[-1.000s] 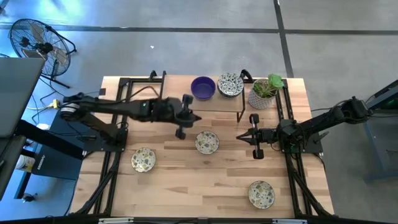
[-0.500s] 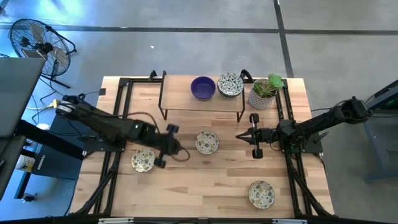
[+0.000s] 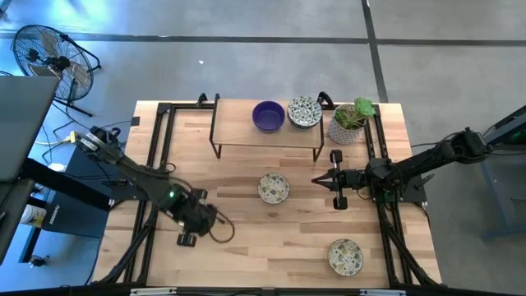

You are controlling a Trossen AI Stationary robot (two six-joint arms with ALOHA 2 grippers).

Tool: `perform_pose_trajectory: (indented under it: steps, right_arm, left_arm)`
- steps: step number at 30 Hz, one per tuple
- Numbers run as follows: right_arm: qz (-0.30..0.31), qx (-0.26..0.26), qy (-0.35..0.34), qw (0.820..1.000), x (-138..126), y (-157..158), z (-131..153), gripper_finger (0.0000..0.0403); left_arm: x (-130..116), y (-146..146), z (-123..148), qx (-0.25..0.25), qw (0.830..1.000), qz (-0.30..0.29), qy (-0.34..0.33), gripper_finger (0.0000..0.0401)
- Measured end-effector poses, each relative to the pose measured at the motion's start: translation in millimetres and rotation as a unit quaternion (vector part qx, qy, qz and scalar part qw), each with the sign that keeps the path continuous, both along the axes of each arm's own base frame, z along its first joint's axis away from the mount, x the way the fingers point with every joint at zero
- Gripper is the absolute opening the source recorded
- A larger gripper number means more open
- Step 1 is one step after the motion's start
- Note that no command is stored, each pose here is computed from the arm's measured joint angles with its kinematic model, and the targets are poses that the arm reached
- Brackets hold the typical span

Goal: Pick & Place Mini bowls
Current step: Put the top yellow patterned bowl on the shelf

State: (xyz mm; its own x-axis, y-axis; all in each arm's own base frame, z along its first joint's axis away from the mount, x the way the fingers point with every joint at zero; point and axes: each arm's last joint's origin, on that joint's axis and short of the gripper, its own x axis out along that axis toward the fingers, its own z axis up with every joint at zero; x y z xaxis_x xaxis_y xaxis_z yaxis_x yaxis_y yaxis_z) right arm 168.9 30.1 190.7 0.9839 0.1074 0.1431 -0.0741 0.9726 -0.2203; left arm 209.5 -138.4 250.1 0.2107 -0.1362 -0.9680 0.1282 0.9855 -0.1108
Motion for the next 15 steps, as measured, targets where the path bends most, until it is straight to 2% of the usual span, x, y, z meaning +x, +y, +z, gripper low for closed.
perform_pose_trajectory:
  steps: [6,10,15]
  right_arm:
    - [0.000,0.000,-0.004,1.000,0,0,1,0.0000]
    - [-0.001,-0.003,-0.006,1.000,0,0,1,0.0000]
    - [-0.001,-0.003,-0.008,1.000,0,0,2,0.0000]
  left_arm:
    - [-3,-25,-20,0.015,0.999,0.019,0.040,0.0159]
    - [-2,-28,-30,0.045,0.995,0.050,0.071,0.0165]
    - [4,-30,-30,0.083,0.990,0.076,0.088,0.0165]
